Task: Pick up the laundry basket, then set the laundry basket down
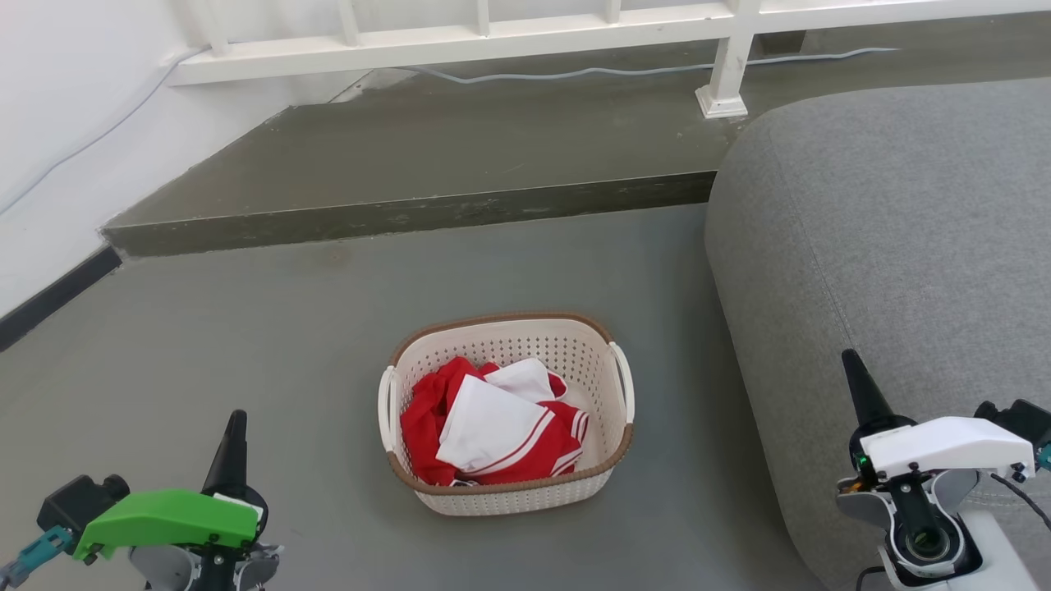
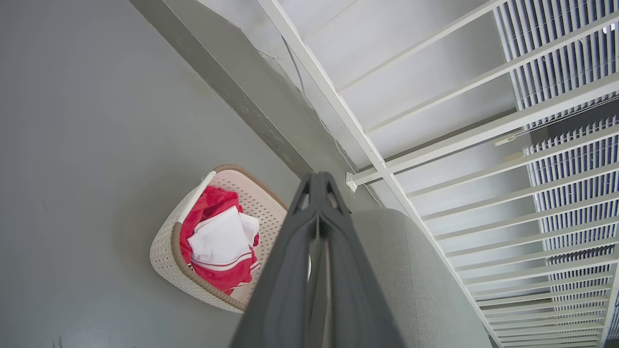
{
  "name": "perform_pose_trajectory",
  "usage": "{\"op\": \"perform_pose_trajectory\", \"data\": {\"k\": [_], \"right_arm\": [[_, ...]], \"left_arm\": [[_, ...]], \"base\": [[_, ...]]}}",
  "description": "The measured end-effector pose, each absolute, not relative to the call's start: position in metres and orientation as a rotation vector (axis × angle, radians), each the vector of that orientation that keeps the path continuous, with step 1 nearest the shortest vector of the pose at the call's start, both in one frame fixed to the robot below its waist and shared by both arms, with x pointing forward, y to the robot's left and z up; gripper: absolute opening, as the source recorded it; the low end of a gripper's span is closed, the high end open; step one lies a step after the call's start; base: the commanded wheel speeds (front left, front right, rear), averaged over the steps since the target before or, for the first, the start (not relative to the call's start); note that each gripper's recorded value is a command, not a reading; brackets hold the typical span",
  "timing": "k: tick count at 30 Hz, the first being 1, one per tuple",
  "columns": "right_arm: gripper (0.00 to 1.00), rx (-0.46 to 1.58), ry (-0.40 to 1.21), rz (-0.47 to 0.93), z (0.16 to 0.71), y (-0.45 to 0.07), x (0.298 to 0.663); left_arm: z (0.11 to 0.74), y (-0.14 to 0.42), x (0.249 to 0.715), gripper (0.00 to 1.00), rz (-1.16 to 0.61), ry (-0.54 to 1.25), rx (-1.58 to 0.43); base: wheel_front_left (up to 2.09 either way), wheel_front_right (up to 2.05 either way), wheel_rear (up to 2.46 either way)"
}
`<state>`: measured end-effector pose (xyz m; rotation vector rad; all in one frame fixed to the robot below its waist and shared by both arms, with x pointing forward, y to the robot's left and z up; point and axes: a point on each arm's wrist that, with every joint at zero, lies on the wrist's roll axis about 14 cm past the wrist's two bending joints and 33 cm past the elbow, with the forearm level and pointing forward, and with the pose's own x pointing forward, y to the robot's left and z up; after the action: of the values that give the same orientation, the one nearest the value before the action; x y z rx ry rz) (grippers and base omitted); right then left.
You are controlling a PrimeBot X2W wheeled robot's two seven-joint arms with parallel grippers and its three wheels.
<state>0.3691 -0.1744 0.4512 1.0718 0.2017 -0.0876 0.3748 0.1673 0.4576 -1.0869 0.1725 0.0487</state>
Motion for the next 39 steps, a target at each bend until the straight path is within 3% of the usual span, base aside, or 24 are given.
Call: {"op": "perform_pose_trajectory", "data": {"k": [39], "right_arm": [[0.0, 1.572, 0.063, -0.107, 0.474, -0.206, 0.373]], "left_arm": [[0.476, 0.188, 0.375, 0.0, 0.057, 0.097, -1.569]], "base": [[0.0, 0.0, 0.0]]}}
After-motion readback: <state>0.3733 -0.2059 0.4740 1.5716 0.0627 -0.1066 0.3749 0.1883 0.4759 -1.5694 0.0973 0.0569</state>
